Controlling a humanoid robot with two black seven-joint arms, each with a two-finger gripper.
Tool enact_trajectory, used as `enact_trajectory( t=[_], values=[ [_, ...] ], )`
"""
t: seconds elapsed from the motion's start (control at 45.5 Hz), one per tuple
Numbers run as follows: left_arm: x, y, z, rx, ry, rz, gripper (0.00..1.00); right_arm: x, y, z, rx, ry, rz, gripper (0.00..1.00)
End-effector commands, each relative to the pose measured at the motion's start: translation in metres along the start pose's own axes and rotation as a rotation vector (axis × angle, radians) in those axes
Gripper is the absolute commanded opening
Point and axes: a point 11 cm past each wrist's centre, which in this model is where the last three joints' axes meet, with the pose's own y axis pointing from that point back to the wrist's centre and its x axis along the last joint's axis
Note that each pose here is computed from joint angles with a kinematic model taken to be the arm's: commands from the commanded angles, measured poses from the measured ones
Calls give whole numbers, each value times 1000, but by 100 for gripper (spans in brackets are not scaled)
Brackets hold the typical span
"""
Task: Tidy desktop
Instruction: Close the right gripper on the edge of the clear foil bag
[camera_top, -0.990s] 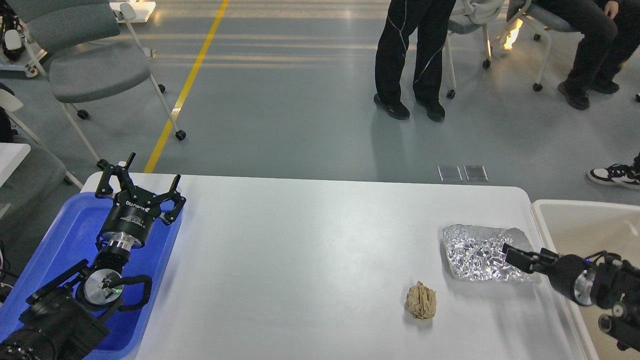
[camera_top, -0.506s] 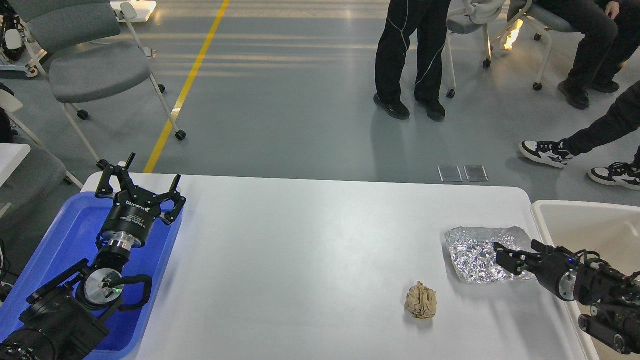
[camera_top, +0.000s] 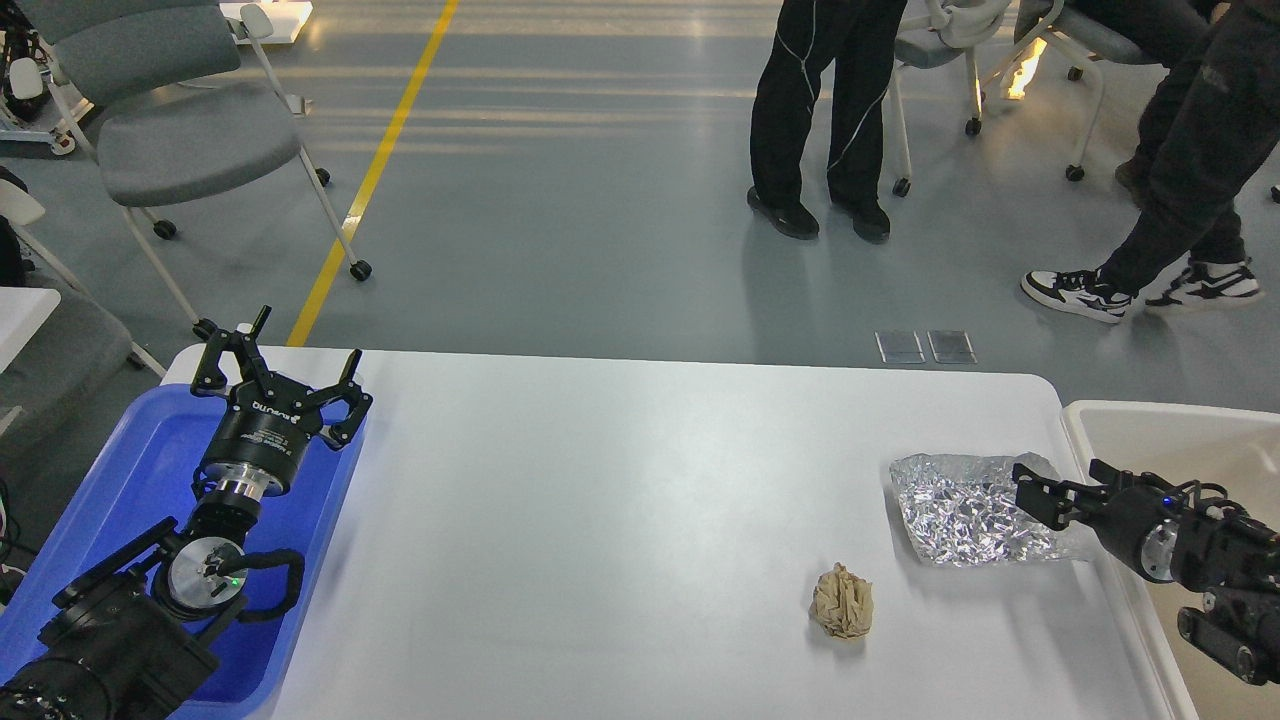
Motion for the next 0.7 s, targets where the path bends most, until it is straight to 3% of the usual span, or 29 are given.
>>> enact_trajectory(
  t=[0.0, 0.374, 0.682],
  values=[
    [0, 0, 0, 0, 0, -1, 100, -5, -1, 3, -29, -23, -2, 98],
    [0, 0, 0, 0, 0, 1, 100, -27, -3, -3, -52, -4, -27, 98],
    [0, 0, 0, 0, 0, -1, 100, -28, -4, 0, -73, 46, -36, 90]
  ],
)
